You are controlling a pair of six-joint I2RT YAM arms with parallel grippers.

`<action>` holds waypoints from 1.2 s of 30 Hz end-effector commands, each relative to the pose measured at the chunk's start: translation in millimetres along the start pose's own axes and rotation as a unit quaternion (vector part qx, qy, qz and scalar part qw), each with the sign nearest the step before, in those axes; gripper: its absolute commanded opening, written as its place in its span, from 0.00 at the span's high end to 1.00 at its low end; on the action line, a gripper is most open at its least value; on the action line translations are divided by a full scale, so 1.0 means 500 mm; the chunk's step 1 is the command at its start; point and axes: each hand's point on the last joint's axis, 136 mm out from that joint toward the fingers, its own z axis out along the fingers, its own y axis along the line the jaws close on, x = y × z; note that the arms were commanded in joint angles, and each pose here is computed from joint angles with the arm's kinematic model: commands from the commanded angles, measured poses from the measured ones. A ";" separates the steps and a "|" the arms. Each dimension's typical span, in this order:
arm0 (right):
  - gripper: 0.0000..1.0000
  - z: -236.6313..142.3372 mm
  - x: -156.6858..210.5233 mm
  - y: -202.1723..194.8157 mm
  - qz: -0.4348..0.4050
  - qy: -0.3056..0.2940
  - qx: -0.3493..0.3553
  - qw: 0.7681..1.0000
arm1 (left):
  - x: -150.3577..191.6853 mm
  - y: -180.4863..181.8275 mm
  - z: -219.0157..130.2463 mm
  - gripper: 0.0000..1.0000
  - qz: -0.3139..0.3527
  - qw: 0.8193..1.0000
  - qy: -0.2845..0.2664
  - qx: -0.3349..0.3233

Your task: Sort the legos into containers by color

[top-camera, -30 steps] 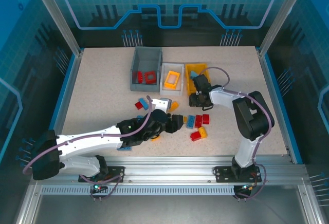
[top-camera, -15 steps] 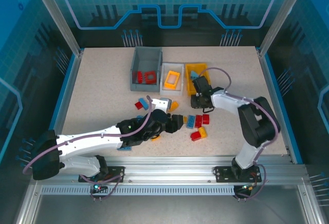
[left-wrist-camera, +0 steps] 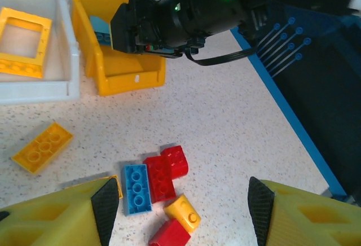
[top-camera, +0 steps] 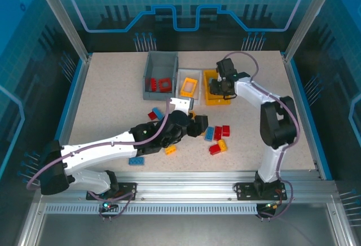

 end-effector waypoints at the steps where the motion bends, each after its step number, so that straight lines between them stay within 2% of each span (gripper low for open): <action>1: 0.62 0.029 0.029 -0.025 0.007 0.062 0.013 0.998 | -0.017 0.025 -0.005 0.34 0.022 0.998 -0.006 -0.057; 5: 0.51 0.029 0.021 -0.024 0.009 0.059 0.013 0.998 | -0.013 0.048 -0.012 0.33 0.024 0.996 0.006 -0.084; 9: 0.44 -0.015 0.003 -0.011 0.001 0.033 0.004 0.999 | -0.002 0.078 -0.016 0.32 0.025 0.994 0.026 -0.106; 11: 0.44 -0.051 -0.007 0.001 -0.005 0.016 -0.002 1.000 | 0.009 0.099 -0.008 0.31 0.028 0.992 0.051 -0.113; 15: 0.48 -0.145 -0.005 0.035 -0.026 -0.034 -0.020 0.999 | 0.036 0.158 0.031 0.30 0.033 0.985 0.138 -0.099; 19: 0.45 -0.232 0.048 0.070 -0.045 -0.093 -0.064 0.993 | 0.035 0.211 0.076 0.27 0.088 0.973 0.198 -0.084; 24: 0.40 -0.303 0.160 0.097 -0.052 -0.137 -0.139 0.979 | 0.056 0.253 0.156 0.27 0.163 0.950 0.255 -0.073; 26: 0.39 -0.308 0.221 0.089 -0.051 -0.131 -0.153 0.978 | 0.070 0.265 0.193 0.28 0.191 0.939 0.274 -0.077; 29: 0.36 -0.335 0.271 0.081 -0.047 -0.137 -0.175 0.974 | 0.087 0.278 0.239 0.28 0.220 0.927 0.294 -0.079; 36: 0.29 -0.368 0.329 0.055 -0.035 -0.134 -0.193 0.971 | 0.134 0.312 0.303 0.27 0.252 0.906 0.328 -0.088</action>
